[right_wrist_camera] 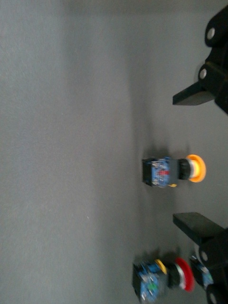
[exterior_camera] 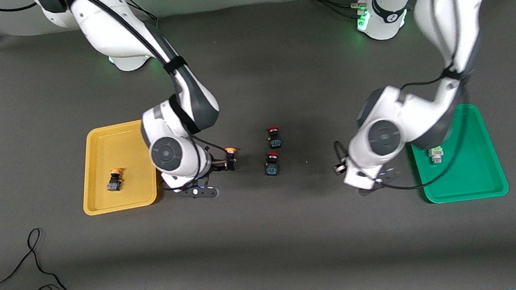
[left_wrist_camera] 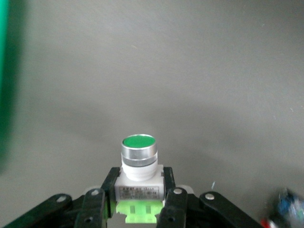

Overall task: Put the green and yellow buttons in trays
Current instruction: 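Place the green button in the green tray while the right gripper grasps orange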

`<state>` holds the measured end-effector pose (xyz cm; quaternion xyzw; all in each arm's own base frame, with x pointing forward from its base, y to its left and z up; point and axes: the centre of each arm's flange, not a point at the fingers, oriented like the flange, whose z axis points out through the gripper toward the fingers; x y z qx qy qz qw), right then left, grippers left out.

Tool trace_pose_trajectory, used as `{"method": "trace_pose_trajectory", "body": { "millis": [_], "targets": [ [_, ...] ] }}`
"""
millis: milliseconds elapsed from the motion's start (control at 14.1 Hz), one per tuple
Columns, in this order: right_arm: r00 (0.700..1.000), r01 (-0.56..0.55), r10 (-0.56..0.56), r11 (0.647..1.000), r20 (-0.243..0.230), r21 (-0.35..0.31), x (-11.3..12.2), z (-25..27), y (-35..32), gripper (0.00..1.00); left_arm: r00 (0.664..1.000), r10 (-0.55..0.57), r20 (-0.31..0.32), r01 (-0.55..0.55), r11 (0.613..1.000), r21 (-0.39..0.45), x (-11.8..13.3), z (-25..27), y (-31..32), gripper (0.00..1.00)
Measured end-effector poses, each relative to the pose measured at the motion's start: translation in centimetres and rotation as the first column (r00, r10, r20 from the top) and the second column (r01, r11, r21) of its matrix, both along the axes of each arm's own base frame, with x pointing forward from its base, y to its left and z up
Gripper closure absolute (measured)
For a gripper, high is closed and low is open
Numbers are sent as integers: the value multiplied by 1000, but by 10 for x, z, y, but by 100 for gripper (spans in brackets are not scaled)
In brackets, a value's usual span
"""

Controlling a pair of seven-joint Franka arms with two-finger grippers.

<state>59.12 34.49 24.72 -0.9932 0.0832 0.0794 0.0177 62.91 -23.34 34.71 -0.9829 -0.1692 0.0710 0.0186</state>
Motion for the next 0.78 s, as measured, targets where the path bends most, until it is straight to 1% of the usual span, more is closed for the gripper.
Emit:
{"method": "trace_pose_trajectory", "body": {
  "millis": [142,283,425,495,566,637,708,778],
  "targets": [
    [1000,2,-2,1000,11,-8,-9,-30,5,0,995,-86,-42,86,996,-17,4,52,64,59],
    [1000,13,-13,1000,14,6,-15,-48,14,0,981,-178,-79,176,984,-37,8,72,147,59],
    [1000,8,-8,1000,18,6,-22,-61,23,0,962,-257,-88,251,965,-70,12,68,243,59],
    [1000,3,-3,1000,14,3,-26,-68,27,0,954,-287,-90,280,957,-82,10,62,292,59],
    [1000,1,-1,1000,12,0,-29,-73,29,4,948,-308,-86,300,949,-92,7,55,335,59],
    [1000,0,0,1000,14,-1,-31,-76,31,4,944,-322,-74,315,945,-92,4,45,366,59],
    [1000,1,-1,1000,14,-3,-31,-78,30,11,941,-334,-59,329,941,-82,3,28,384,59],
    [1000,3,-3,1000,16,-3,-31,-79,29,21,937,-346,-43,343,937,-69,4,6,388,59]
  ]
}}
